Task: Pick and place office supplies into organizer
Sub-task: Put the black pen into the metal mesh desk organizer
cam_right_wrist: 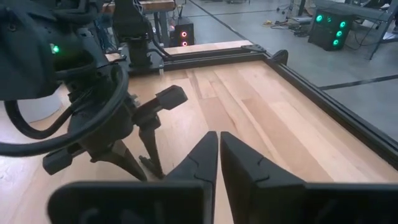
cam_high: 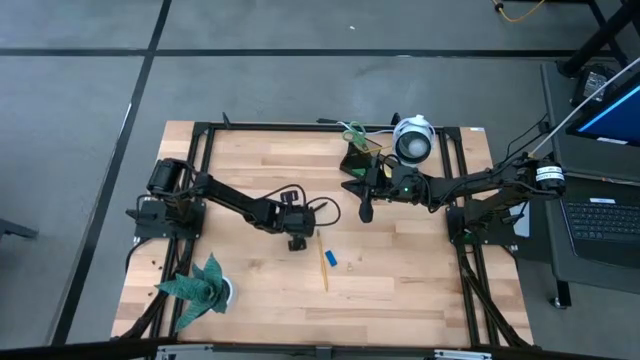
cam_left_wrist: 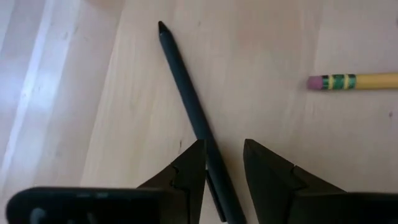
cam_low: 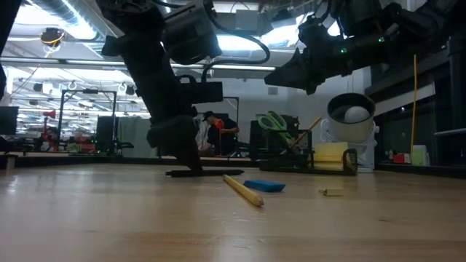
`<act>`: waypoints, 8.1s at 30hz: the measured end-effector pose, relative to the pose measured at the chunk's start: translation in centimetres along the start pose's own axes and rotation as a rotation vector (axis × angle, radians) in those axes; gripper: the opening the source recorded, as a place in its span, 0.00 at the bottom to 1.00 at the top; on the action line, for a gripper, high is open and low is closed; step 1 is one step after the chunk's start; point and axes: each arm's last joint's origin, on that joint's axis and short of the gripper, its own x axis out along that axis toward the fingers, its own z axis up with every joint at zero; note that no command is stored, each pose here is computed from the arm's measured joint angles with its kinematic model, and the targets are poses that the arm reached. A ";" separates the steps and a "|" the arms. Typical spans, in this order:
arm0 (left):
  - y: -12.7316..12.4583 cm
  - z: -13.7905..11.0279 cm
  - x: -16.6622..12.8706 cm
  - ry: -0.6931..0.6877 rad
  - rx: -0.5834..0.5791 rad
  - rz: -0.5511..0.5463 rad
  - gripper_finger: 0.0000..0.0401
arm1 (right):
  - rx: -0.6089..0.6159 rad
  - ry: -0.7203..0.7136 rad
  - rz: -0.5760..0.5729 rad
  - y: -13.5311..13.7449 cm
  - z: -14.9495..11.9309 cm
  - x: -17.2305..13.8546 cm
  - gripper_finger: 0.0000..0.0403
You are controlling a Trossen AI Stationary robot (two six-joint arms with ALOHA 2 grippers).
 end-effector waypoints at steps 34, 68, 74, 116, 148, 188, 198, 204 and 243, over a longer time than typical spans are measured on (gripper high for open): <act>3.4 -0.4 2.2 0.180 -0.185 -0.164 0.19 | -0.005 0.000 0.000 0.0 0.0 0.0 0.06; 9.0 3.2 -8.3 -0.340 0.052 -0.021 0.07 | -0.085 0.014 0.011 0.1 -0.1 0.0 0.06; 11.0 2.3 -8.1 -0.521 0.015 -0.126 0.06 | -0.086 0.013 0.032 0.2 -0.1 0.0 0.06; 11.7 1.2 -6.4 -0.910 0.072 -0.301 0.07 | -0.135 -0.115 0.131 1.8 3.3 4.7 0.31; 11.8 1.2 -6.5 -0.910 0.076 -0.293 0.07 | -0.184 -0.088 0.115 1.6 5.0 2.7 0.16; 12.0 1.2 -6.8 -0.900 0.052 -0.234 0.20 | -0.181 -0.134 0.065 1.2 5.5 2.6 0.10; 12.6 0.2 -9.1 -0.841 0.074 -0.224 0.13 | -0.166 -0.071 -0.157 -1.4 5.2 2.8 0.10; 12.7 -0.4 -9.7 -0.802 0.092 -0.227 0.02 | -0.155 0.000 -0.406 -3.6 4.8 2.4 0.10; 12.6 -0.7 -9.6 -0.772 0.154 -0.213 0.01 | 0.150 0.187 -0.627 -8.9 1.5 2.4 0.10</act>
